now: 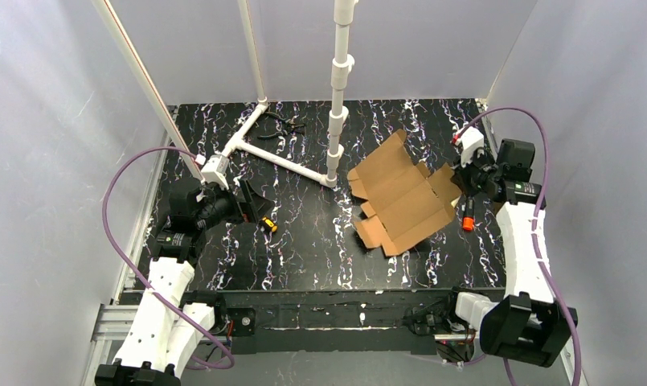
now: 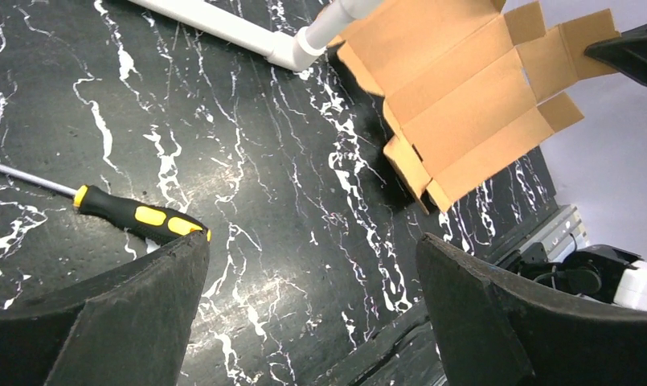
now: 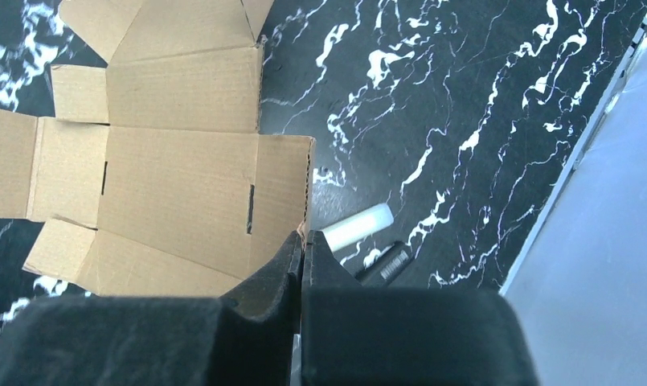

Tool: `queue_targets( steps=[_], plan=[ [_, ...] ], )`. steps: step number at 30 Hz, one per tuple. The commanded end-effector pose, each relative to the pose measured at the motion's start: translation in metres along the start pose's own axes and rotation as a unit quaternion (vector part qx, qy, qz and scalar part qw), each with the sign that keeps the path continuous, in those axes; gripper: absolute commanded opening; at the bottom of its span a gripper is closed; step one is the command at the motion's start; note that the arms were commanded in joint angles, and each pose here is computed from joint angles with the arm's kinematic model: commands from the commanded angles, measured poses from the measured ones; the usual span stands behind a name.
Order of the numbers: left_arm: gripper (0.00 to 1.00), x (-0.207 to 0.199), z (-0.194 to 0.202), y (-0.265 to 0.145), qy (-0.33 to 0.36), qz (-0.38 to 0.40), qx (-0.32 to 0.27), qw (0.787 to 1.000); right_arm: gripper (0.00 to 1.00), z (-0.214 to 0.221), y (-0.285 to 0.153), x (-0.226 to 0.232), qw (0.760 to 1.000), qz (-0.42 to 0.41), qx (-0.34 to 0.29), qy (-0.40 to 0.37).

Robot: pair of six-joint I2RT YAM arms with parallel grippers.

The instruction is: Fold the paper box

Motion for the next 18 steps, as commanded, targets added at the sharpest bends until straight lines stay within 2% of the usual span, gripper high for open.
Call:
queue_targets(
  steps=[1, 10, 14, 18],
  plan=[
    [0.99, -0.012, -0.001, -0.001, 0.005, 0.046, -0.004, 0.999, 0.01, -0.003, -0.036, 0.019, 0.998, -0.033, 0.027, -0.053],
    [0.99, -0.036, 0.001, 0.007, -0.027, 0.152, 0.011, 0.988, 0.01, 0.02, -0.064, 0.043, 0.988, -0.074, 0.08, -0.11],
    [0.99, -0.04, -0.001, 0.011, -0.051, 0.175, 0.02, 0.983, 0.01, 0.027, -0.072, 0.066, 0.978, -0.129, 0.066, -0.149],
    [0.99, -0.04, 0.0, 0.013, -0.052, 0.175, 0.024, 0.983, 0.01, 0.025, -0.075, 0.089, 0.957, -0.194, 0.016, -0.214]
  ],
)
Point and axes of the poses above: each gripper's point midway between its finger pads, its own y axis out along the fingers, its own x axis along the line the jaws close on, z = x × y, the point moved 3 cm from there along -y, back along the fingers, and after that the axes turned 2 degrees about -y, right-handed, at the moved point
